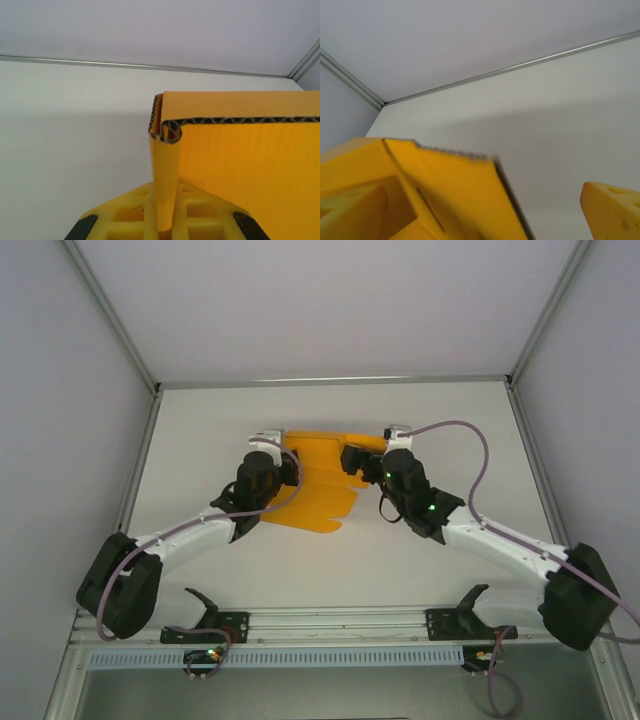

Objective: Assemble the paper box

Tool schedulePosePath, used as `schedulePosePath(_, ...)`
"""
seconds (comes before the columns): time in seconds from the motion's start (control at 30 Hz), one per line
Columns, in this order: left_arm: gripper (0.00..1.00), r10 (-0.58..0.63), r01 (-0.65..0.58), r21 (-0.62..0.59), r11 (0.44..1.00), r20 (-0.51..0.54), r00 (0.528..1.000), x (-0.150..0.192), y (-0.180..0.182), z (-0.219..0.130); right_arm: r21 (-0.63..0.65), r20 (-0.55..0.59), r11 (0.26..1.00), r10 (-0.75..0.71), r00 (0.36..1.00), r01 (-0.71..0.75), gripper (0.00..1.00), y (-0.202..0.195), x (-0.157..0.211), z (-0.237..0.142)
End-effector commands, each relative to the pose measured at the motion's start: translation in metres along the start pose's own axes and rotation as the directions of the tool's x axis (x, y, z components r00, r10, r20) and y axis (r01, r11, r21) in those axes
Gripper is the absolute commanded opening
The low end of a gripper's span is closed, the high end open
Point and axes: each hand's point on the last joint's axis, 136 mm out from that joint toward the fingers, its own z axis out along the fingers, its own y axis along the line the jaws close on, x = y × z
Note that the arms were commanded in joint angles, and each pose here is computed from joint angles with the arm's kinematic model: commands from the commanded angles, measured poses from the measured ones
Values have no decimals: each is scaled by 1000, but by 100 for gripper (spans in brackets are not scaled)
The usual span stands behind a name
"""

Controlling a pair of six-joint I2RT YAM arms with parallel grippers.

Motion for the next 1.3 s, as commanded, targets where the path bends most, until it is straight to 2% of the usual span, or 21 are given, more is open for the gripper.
schedulePosePath(0.0,0,2,0,-18,1000,70,998,-19,2,-12,51,-76,999,-10,997,14,100,-22,12,-32)
schedulePosePath(0.2,0,29,-27,-26,999,84,996,-22,5,-16,113,-222,994,25,975,1,100,-68,65,-69)
schedulePosePath(0.33,0,32,-32,0,999,81,996,-22,1,-16,141,-243,990,41,969,-7,100,-80,79,-72)
schedulePosePath(0.63,0,90,-99,111,989,78,993,-14,-17,-18,51,-210,998,-17,978,28,100,-37,55,-35)
schedulePosePath(0.73,0,117,-128,136,982,86,989,-7,-21,-16,47,-234,997,-56,971,69,100,-26,50,-27)
schedulePosePath(0.97,0,81,-89,149,985,60,995,-3,-25,-9,21,-269,997,-60,961,68,100,-10,68,-5)
schedulePosePath(1.03,0,29,-37,142,989,55,998,-6,-25,-8,22,-255,996,-77,964,85,100,-3,70,2)
schedulePosePath(1.13,0,-22,15,149,989,43,999,-10,-28,-6,94,-180,986,-119,976,137,100,3,65,11)
schedulePosePath(1.2,0,-41,35,144,989,39,998,-11,-28,-5,194,-106,969,-134,985,153,100,-1,57,14)
schedulePosePath(1.27,0,-74,70,112,991,32,997,-10,-23,-4,315,-33,944,-96,995,102,100,-12,52,13)
